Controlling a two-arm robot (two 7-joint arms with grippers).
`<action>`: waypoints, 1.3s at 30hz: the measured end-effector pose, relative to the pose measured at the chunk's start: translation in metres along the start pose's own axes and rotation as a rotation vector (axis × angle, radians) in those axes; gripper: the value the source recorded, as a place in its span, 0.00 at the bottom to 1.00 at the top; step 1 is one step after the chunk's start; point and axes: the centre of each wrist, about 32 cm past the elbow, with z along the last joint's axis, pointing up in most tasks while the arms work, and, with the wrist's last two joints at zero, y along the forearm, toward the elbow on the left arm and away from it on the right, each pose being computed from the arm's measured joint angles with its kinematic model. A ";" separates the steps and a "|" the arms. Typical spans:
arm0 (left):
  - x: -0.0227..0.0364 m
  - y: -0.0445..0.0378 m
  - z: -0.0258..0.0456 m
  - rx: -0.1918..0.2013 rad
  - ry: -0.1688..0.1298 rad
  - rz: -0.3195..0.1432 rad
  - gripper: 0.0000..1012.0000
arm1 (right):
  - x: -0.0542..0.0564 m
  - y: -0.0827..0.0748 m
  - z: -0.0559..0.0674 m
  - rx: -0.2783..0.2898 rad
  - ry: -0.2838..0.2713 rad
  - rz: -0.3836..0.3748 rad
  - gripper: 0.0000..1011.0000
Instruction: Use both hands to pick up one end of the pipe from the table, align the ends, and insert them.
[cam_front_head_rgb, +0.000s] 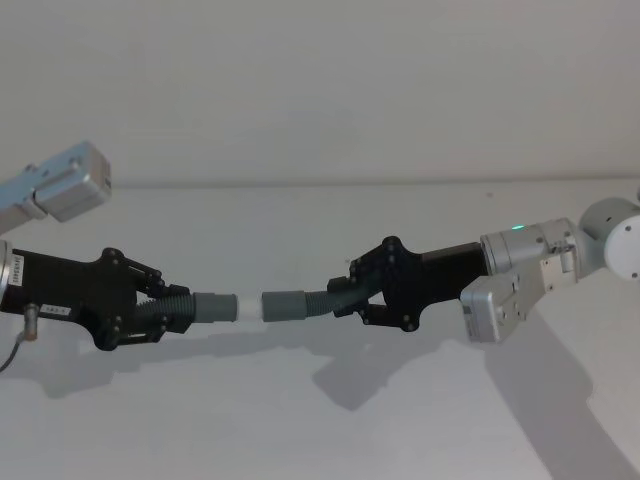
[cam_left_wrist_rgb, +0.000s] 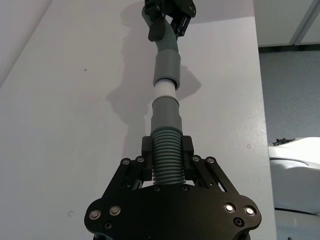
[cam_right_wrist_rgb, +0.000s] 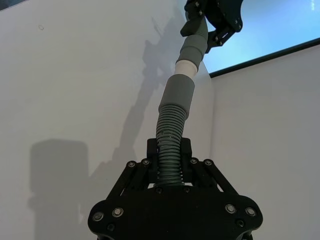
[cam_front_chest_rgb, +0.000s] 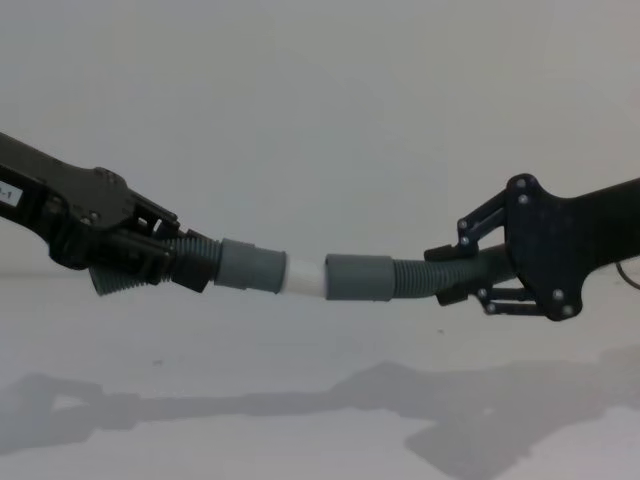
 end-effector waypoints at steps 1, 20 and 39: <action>0.0000 0.0000 0.0000 0.000 0.000 0.000 0.30 | 0.000 0.000 0.000 0.000 0.000 0.001 0.23; 0.0000 0.0000 0.0000 0.000 0.000 0.000 0.30 | 0.008 0.005 0.004 0.013 -0.002 -0.006 0.23; 0.0000 0.0000 0.0000 0.000 0.000 0.000 0.30 | 0.011 0.006 0.006 0.017 0.000 -0.012 0.23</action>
